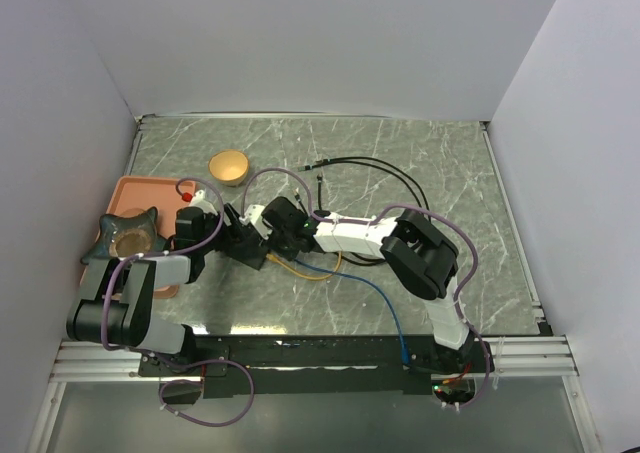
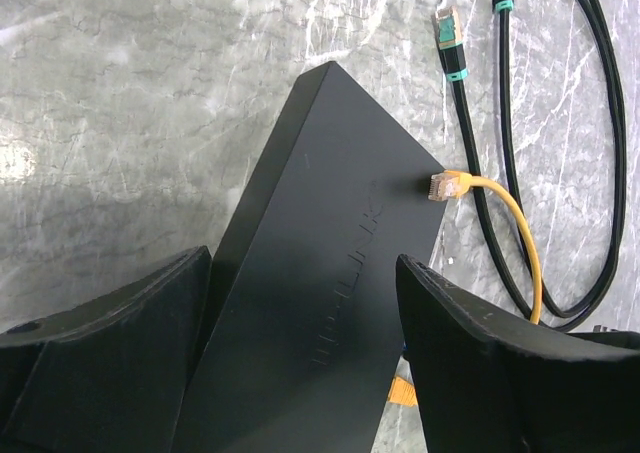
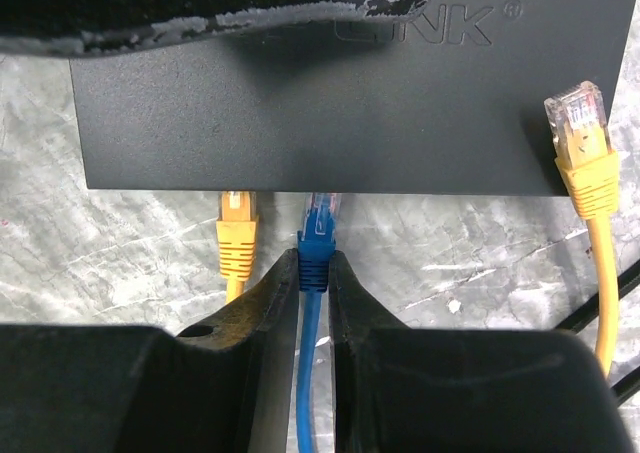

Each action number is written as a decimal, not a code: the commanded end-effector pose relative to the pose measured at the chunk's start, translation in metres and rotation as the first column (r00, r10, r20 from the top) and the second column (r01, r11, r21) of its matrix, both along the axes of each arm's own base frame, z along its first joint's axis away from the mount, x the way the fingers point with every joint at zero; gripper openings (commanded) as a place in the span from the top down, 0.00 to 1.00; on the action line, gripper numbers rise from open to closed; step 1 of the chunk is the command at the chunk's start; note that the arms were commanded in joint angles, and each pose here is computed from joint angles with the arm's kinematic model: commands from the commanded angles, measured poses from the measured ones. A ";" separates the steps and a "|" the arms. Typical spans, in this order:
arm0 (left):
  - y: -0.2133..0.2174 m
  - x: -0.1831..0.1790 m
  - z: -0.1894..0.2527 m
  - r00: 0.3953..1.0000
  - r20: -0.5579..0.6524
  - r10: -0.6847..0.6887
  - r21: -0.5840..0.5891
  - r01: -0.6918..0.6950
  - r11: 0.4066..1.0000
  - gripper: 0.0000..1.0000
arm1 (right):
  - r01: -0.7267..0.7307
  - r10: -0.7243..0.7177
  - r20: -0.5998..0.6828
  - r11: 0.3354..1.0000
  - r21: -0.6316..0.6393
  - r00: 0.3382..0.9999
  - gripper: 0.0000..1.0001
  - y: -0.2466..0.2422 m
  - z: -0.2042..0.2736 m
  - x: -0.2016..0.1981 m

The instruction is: Insert the plug into the switch port

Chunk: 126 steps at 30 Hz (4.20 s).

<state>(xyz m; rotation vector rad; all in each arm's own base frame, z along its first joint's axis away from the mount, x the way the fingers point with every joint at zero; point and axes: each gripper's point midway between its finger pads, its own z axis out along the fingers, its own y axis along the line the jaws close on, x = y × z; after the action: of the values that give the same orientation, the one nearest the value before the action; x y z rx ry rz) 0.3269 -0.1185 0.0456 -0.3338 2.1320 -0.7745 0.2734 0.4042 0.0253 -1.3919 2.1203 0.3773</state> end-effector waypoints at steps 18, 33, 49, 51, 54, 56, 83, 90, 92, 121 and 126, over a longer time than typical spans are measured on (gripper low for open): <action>-0.040 -0.019 0.007 0.982 -0.007 -0.189 -0.119 0.187 0.975 0.33 | -0.063 0.033 0.133 0.970 0.235 0.991 1.00 0.060 0.074 0.023; -0.069 -0.031 0.003 0.945 -0.061 -0.320 -0.129 0.311 0.942 0.48 | -0.067 0.030 0.124 0.951 0.302 0.992 1.00 0.074 0.082 0.036; -0.088 -0.038 0.000 0.917 -0.102 -0.385 -0.116 0.374 0.920 0.52 | -0.063 0.014 0.135 0.928 0.367 0.991 1.00 0.090 0.096 0.055; -0.085 -0.035 0.002 0.927 -0.094 -0.364 -0.096 0.355 0.930 0.51 | -0.063 0.018 0.126 0.929 0.365 0.992 1.00 0.087 0.092 0.052; -0.079 -0.031 0.001 0.939 -0.100 -0.330 -0.069 0.325 0.943 0.46 | -0.063 0.024 0.114 0.932 0.357 0.993 1.00 0.081 0.091 0.045; -0.078 -0.029 -0.001 0.943 -0.106 -0.316 -0.062 0.311 0.948 0.42 | -0.046 0.011 0.105 0.938 0.344 0.994 1.00 0.074 0.089 0.041; 0.012 -0.017 0.050 0.988 0.003 0.155 0.090 -0.155 0.984 0.01 | 0.174 -0.194 0.109 0.970 0.172 0.975 0.21 -0.011 0.098 0.027; 0.016 -0.027 0.101 0.970 0.168 0.177 0.007 -0.181 0.983 0.04 | 0.263 -0.310 0.176 0.932 0.248 0.934 0.01 -0.032 0.150 0.039; 0.019 -0.031 0.115 0.955 0.218 0.201 -0.031 -0.199 0.979 0.04 | 0.303 -0.359 0.173 0.910 0.282 0.917 0.01 -0.043 0.164 0.044; 0.008 -0.038 0.139 0.947 0.288 0.144 -0.079 -0.126 0.989 0.04 | 0.584 -0.590 -0.019 0.793 0.174 0.807 0.17 -0.074 0.092 0.163; 0.005 -0.037 0.136 0.952 0.281 0.125 -0.072 -0.109 0.991 0.04 | 0.571 -0.572 -0.035 0.811 0.125 0.820 0.27 -0.064 0.075 0.170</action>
<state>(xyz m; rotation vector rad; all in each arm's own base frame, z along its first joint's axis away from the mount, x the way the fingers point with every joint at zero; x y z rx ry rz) 0.2854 -0.1090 0.1662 -0.3992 1.8459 -0.7383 0.4348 0.3318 0.0905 -0.5929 2.3402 0.2561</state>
